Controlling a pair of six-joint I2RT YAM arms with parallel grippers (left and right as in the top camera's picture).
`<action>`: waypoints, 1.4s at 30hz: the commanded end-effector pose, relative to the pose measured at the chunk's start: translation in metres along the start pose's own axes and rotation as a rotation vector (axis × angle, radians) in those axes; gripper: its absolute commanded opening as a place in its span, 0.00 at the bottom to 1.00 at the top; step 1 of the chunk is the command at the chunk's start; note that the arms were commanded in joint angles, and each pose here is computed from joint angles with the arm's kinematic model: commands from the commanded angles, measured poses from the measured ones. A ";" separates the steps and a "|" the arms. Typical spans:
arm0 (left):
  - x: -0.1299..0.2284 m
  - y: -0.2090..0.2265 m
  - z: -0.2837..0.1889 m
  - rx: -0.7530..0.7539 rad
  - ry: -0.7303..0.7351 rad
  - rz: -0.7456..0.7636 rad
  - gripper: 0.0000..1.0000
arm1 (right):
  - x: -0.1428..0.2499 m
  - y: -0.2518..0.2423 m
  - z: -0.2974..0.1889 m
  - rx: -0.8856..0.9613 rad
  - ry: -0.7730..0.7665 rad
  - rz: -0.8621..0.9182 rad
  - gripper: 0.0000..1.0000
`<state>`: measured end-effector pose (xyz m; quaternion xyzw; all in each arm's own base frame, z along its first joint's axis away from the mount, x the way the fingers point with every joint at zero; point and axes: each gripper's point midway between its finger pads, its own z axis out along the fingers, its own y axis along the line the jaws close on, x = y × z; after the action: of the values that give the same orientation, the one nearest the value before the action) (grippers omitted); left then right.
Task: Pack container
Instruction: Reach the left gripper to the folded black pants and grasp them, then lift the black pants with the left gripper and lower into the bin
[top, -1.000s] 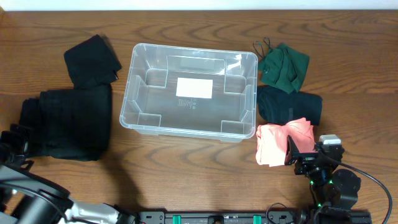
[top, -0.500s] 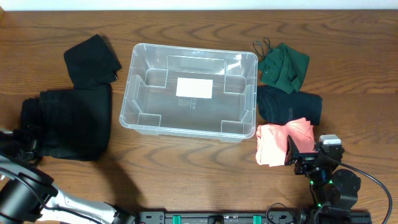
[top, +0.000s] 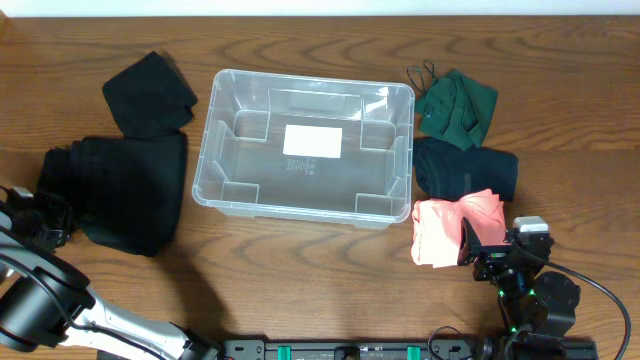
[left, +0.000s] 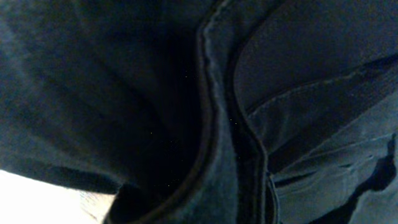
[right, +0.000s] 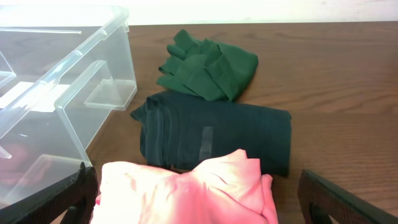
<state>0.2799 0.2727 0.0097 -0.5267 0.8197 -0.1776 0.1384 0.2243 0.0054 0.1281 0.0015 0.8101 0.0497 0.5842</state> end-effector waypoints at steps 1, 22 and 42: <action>0.021 0.002 -0.002 -0.026 0.066 -0.009 0.06 | 0.001 0.001 0.000 -0.002 -0.002 0.007 0.99; 0.136 -0.196 -0.307 0.487 -0.599 0.182 0.06 | 0.001 0.001 0.000 -0.002 -0.002 0.007 0.99; 0.289 -0.417 -0.195 0.836 -0.251 0.642 0.06 | 0.001 0.001 0.000 -0.002 -0.002 0.007 0.99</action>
<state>0.4140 -0.1115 0.3496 -0.1408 0.7870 -0.3737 0.4703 0.2243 0.0054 0.1279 0.0012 0.8102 0.0498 0.5840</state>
